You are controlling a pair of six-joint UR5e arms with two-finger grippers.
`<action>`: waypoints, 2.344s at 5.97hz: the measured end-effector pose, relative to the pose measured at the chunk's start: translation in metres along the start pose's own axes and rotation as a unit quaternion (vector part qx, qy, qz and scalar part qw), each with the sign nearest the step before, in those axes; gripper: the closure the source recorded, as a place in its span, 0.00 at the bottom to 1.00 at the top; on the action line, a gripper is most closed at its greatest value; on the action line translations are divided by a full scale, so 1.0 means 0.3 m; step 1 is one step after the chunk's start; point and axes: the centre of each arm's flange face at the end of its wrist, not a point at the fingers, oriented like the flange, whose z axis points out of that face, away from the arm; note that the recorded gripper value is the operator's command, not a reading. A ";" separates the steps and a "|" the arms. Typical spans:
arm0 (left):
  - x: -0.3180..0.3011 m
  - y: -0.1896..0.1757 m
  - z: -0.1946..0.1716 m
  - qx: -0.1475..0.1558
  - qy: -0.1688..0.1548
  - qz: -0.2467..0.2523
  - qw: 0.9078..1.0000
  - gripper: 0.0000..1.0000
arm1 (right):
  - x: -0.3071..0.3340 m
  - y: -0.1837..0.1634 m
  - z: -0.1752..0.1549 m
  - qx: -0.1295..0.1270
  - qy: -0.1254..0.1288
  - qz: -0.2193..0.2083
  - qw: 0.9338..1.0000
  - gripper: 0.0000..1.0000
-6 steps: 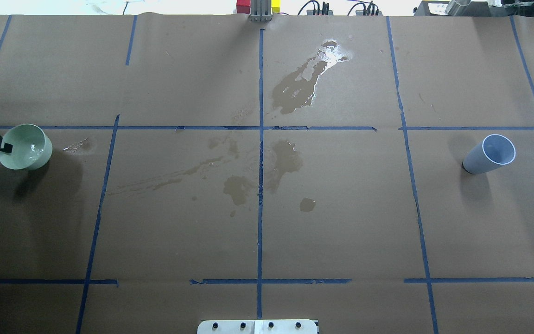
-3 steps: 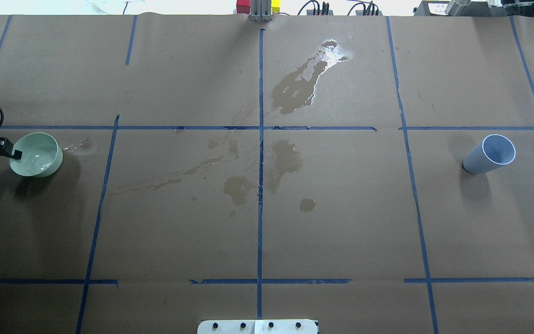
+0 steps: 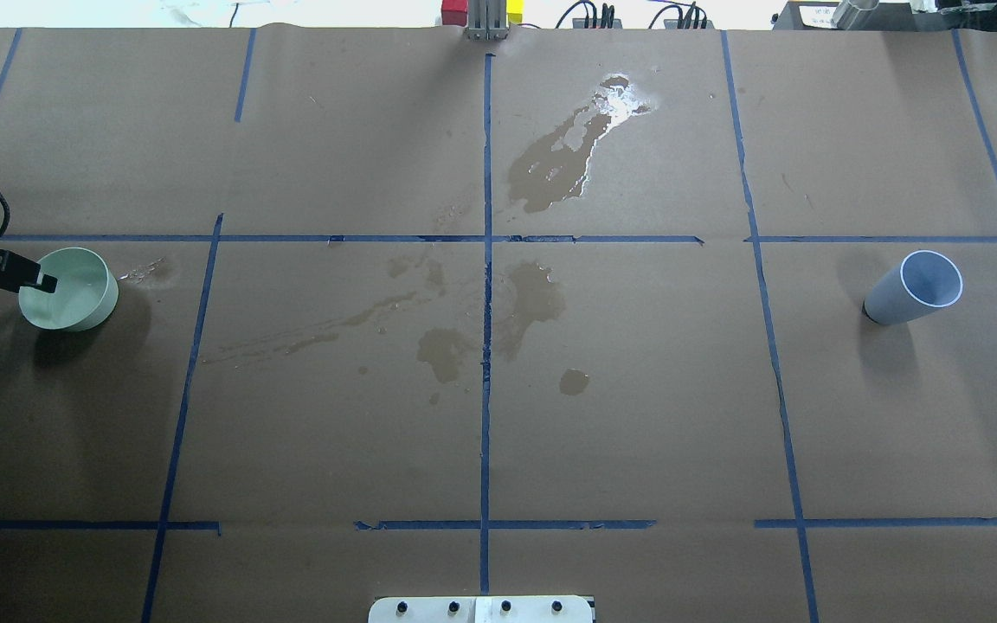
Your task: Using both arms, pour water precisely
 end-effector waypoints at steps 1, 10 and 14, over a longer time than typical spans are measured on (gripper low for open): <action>-0.009 -0.011 -0.026 0.006 -0.001 0.007 1.000 0.00 | 0.000 0.000 0.000 0.000 0.000 -0.001 1.000 0.00; -0.404 0.028 -0.714 -0.068 -0.111 0.044 0.990 0.00 | 0.007 0.001 0.009 -0.003 0.001 0.000 1.000 0.00; -0.441 0.085 -0.712 -0.064 -0.115 0.043 0.990 0.00 | 0.008 0.000 0.012 -0.004 0.001 0.002 1.000 0.00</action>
